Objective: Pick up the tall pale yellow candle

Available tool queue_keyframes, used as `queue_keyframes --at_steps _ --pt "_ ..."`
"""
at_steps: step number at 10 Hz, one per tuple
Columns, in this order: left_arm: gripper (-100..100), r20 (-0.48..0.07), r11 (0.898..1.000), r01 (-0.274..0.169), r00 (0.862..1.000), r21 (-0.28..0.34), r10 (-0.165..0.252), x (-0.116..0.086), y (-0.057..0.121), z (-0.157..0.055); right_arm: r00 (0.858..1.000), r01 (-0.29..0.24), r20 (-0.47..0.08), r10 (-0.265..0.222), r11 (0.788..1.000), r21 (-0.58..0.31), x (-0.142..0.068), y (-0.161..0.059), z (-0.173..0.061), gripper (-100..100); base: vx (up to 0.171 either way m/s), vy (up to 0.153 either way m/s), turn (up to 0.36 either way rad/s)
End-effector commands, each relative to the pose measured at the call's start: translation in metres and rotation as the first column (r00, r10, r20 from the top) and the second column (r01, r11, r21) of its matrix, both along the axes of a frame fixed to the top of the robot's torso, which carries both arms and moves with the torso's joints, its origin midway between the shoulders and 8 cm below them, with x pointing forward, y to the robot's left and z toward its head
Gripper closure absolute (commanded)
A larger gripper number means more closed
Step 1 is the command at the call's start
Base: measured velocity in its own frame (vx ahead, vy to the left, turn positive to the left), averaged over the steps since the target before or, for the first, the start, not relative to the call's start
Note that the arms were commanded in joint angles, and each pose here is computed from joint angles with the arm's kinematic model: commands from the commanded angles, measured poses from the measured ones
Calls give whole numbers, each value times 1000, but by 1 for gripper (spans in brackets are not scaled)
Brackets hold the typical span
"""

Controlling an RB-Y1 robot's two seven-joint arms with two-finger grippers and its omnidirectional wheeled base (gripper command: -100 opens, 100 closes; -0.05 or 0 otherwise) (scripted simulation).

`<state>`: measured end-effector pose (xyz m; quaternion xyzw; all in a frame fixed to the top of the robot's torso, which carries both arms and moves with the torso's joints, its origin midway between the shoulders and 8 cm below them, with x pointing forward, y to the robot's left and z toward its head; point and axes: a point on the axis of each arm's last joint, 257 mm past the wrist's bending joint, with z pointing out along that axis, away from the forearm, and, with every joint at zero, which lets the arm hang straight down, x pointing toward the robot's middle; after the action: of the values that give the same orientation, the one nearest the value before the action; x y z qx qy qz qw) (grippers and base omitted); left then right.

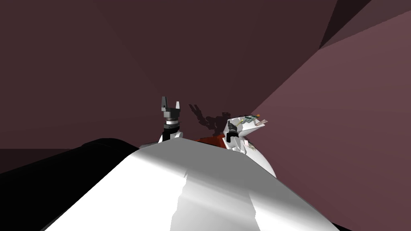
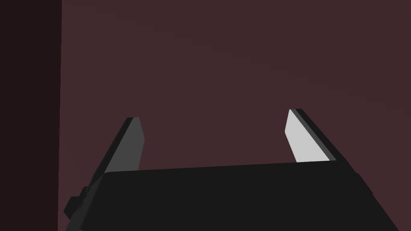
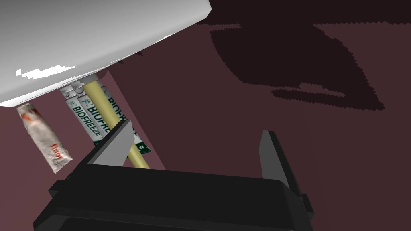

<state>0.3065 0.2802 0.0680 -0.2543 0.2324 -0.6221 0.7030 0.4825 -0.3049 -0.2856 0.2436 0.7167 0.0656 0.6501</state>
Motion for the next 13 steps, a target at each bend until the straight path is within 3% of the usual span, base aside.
queue_keyframes --at_steps 1,7,13 --pt "0 0 1000 0 1000 0 0 0 0 0 1000 12 -4 -12 999 -45 2 -4 0 -100 18 -8 -26" --pt "0 0 1000 0 1000 0 0 0 0 0 998 57 -11 -61 973 -226 7 -21 -1 -100 18 -12 -56" --pt "0 0 1000 0 1000 0 0 0 0 0 995 94 18 -95 910 -404 12 -37 10 -100 17 -14 -55"
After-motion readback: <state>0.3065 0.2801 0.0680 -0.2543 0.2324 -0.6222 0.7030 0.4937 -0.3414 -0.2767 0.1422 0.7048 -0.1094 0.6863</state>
